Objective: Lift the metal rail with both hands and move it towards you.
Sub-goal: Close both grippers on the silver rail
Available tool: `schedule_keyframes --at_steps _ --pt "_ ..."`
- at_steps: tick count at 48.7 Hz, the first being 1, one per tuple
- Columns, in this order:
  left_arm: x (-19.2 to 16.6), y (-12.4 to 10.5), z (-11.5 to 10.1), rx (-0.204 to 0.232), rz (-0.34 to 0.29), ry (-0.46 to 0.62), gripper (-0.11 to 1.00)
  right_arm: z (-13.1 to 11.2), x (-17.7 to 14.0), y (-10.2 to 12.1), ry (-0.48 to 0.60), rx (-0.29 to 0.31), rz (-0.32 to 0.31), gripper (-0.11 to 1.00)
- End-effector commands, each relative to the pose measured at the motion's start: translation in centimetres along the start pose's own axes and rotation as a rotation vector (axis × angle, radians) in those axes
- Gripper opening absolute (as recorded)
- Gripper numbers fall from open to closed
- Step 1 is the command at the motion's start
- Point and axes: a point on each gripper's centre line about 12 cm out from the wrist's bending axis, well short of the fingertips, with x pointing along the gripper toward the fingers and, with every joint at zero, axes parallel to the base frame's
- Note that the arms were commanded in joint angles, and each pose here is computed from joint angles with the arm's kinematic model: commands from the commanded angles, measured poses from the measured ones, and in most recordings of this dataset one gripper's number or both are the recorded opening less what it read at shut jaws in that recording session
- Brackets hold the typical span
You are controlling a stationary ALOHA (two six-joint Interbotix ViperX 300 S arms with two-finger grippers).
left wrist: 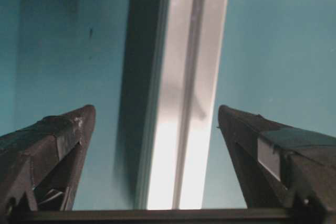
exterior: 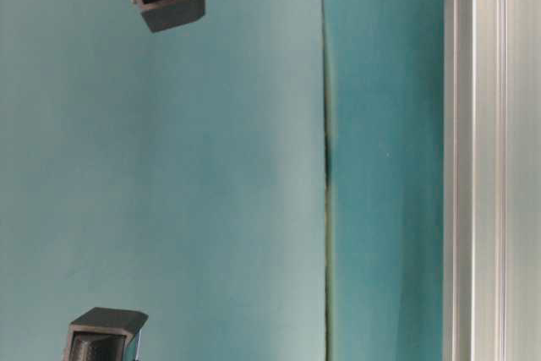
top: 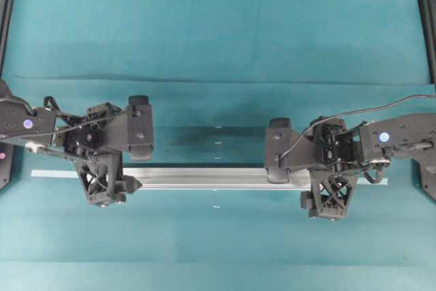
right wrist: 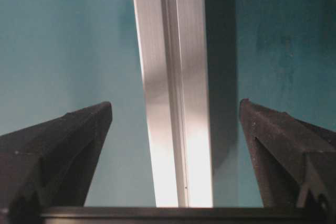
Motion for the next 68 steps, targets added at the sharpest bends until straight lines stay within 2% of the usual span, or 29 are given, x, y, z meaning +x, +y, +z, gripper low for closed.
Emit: schedule_keyframes --at_steps 1,14,25,42,55,58,61,64,68 --pt "-0.1 -0.4 0.2 0.01 -0.009 -0.019 0.98 0.2 0.3 0.1 -0.003 -0.002 0.0 1.0" --pt "1.4 -0.4 -0.6 0.007 -0.011 -0.014 0.98 0.4 0.9 0.0 -0.02 -0.002 0.001 1.0" --pt "2.9 -0.3 -1.5 0.019 -0.01 -0.001 0.98 -0.8 2.3 -0.2 -0.025 -0.001 -0.002 1.0" --pt "4.8 -0.2 -1.8 0.019 -0.01 0.003 0.98 -1.1 3.4 -0.4 -0.042 0.002 -0.002 1.0" --pt "4.9 -0.3 -1.7 0.019 -0.01 0.003 0.96 -1.0 3.4 -0.4 -0.044 0.011 -0.002 0.98" --pt "4.8 -0.3 -1.7 0.02 -0.011 0.0 0.92 -1.0 3.4 -0.3 -0.042 0.009 -0.002 0.95" --pt "4.8 -0.3 -1.7 0.022 -0.011 -0.001 0.8 -0.9 3.4 -0.3 -0.042 0.014 -0.001 0.87" --pt "4.8 -0.3 -1.8 0.023 -0.012 0.0 0.65 -0.8 3.4 -0.3 -0.037 0.014 -0.002 0.74" --pt "4.8 -0.3 -1.6 0.023 -0.012 -0.003 0.42 -0.6 3.4 -0.2 -0.03 0.018 0.0 0.51"
